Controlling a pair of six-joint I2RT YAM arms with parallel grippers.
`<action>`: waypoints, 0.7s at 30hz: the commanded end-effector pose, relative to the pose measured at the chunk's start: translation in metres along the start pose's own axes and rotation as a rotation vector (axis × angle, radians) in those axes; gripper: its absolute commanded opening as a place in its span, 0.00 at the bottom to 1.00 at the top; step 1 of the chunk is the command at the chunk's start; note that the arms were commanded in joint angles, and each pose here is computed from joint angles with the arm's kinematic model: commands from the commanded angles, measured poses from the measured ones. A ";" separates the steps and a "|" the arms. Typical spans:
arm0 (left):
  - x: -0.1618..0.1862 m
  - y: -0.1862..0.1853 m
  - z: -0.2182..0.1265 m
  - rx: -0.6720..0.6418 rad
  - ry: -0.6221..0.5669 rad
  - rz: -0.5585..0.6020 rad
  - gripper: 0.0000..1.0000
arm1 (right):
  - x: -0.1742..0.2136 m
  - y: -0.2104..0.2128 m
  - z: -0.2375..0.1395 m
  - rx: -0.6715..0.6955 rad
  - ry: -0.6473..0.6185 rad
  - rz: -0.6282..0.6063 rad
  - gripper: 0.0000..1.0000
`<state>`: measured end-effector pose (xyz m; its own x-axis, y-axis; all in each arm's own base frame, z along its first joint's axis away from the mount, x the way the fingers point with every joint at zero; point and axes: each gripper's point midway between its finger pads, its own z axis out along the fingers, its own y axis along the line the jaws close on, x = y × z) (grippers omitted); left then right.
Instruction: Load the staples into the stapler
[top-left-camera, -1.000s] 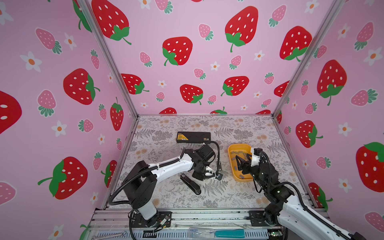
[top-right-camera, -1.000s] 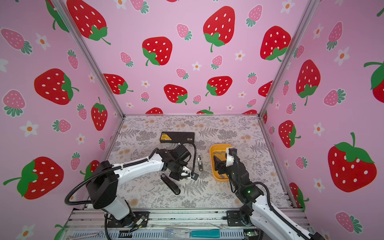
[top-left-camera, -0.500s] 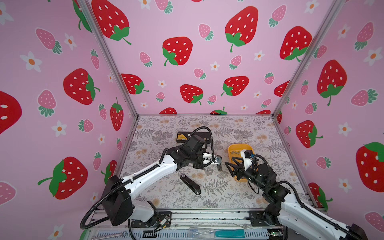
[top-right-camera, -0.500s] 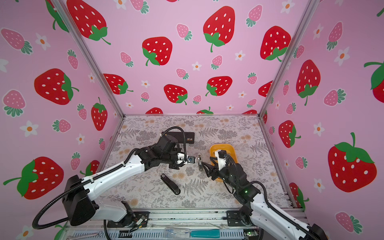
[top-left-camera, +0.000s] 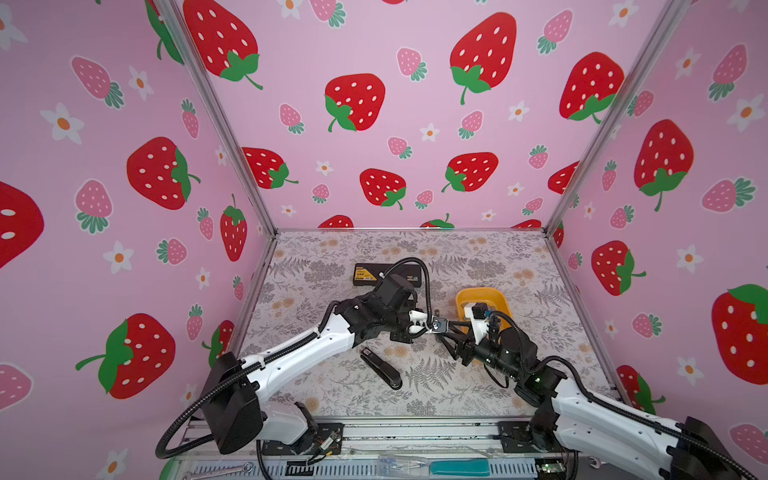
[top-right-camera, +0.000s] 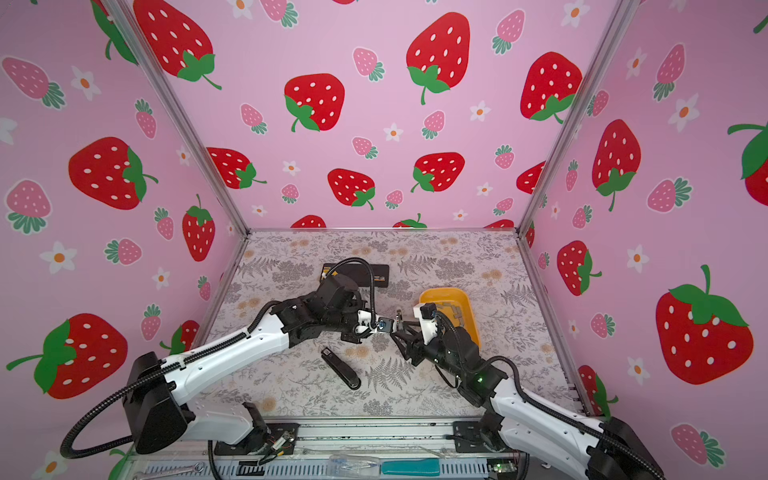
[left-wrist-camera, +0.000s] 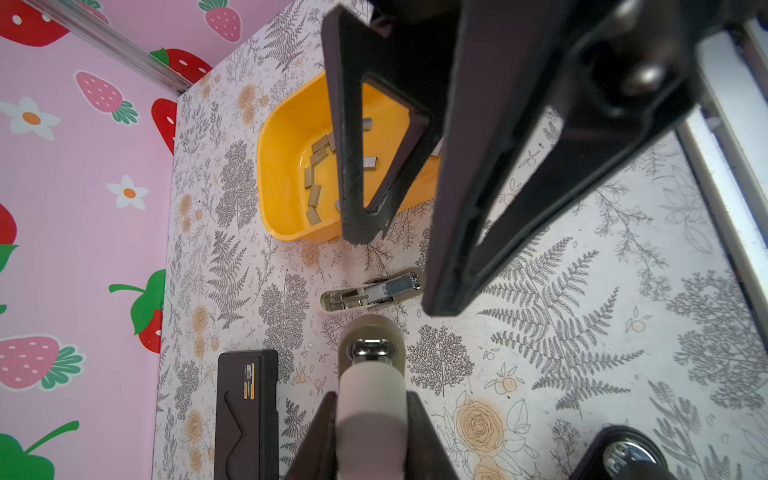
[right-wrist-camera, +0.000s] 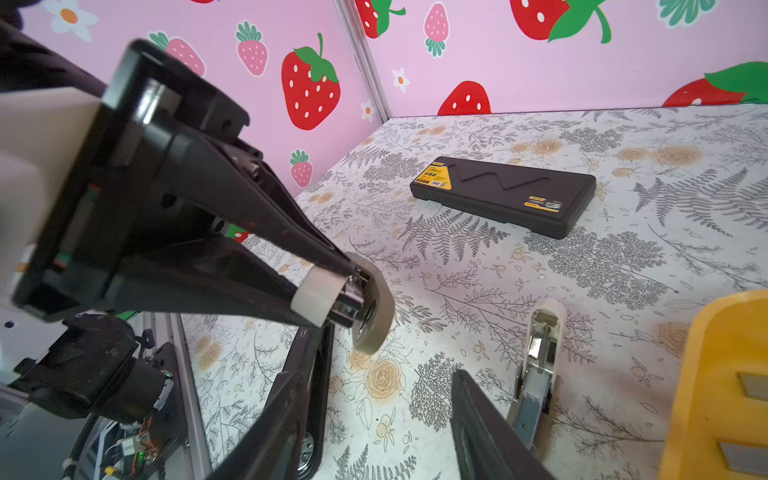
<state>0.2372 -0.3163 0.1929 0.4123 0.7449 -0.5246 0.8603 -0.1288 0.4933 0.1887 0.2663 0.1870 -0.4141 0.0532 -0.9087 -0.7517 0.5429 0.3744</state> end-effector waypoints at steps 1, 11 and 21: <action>-0.007 -0.003 -0.006 0.000 -0.031 0.033 0.00 | -0.022 0.007 0.002 -0.013 -0.069 0.022 0.56; -0.014 -0.011 -0.005 0.005 -0.044 0.060 0.00 | -0.011 0.001 0.015 0.006 -0.024 0.045 0.52; -0.024 -0.011 -0.013 -0.012 -0.094 0.038 0.00 | -0.003 -0.011 0.025 0.060 0.004 0.057 0.52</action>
<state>0.2242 -0.3149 0.1871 0.4279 0.7441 -0.5131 0.8546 -0.1481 0.4978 0.2018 0.2799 0.1688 -0.4769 0.0410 -0.8780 -0.7106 0.5699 0.4126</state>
